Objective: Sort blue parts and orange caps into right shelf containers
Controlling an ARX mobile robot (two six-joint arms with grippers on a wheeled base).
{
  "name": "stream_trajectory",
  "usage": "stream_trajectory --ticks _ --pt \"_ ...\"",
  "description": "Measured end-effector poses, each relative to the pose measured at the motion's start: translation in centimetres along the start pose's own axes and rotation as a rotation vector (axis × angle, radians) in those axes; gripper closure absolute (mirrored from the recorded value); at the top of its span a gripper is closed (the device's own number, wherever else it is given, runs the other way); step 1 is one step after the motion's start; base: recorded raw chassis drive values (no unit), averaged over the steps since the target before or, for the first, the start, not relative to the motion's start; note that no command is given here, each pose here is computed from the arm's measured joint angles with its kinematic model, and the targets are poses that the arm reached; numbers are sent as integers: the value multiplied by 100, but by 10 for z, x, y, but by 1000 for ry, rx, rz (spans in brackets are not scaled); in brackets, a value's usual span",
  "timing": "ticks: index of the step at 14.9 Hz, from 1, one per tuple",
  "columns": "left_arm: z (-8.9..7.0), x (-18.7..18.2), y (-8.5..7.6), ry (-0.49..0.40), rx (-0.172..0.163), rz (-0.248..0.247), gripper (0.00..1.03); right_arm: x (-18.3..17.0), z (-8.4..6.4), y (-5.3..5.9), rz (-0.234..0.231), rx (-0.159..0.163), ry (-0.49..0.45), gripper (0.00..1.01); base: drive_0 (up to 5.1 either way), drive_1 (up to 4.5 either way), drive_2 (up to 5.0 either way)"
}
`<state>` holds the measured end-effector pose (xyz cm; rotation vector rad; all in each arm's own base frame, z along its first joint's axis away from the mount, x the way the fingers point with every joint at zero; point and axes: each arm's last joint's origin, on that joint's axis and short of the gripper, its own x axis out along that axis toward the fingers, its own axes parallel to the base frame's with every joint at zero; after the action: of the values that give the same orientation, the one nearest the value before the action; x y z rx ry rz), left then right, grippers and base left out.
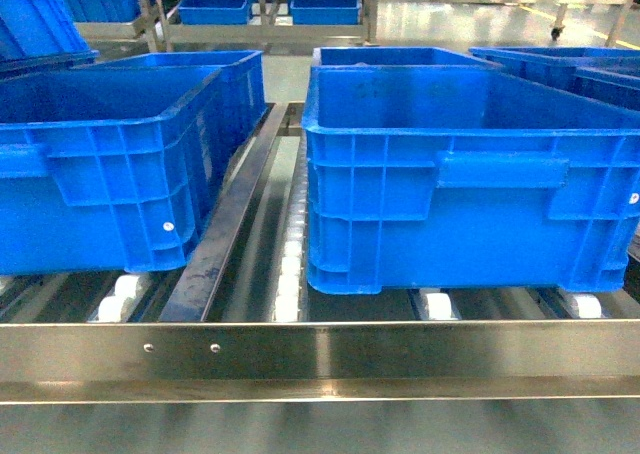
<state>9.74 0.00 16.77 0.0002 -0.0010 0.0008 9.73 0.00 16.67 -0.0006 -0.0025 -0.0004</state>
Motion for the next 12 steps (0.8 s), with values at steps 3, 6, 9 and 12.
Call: stream_trajectory --ticks 3,6,9,12 --pt "0 0 0 0 0 0 5 0 0 0 0 0 0 37 0 0 0" --pt "0 0 0 0 0 0 5 0 0 0 0 0 0 2 0 0 0" --pt "0 0 0 0 0 0 5 0 0 0 0 0 0 3 0 0 0" --pt "0 0 0 0 0 0 5 0 0 0 0 0 0 3 0 0 0"
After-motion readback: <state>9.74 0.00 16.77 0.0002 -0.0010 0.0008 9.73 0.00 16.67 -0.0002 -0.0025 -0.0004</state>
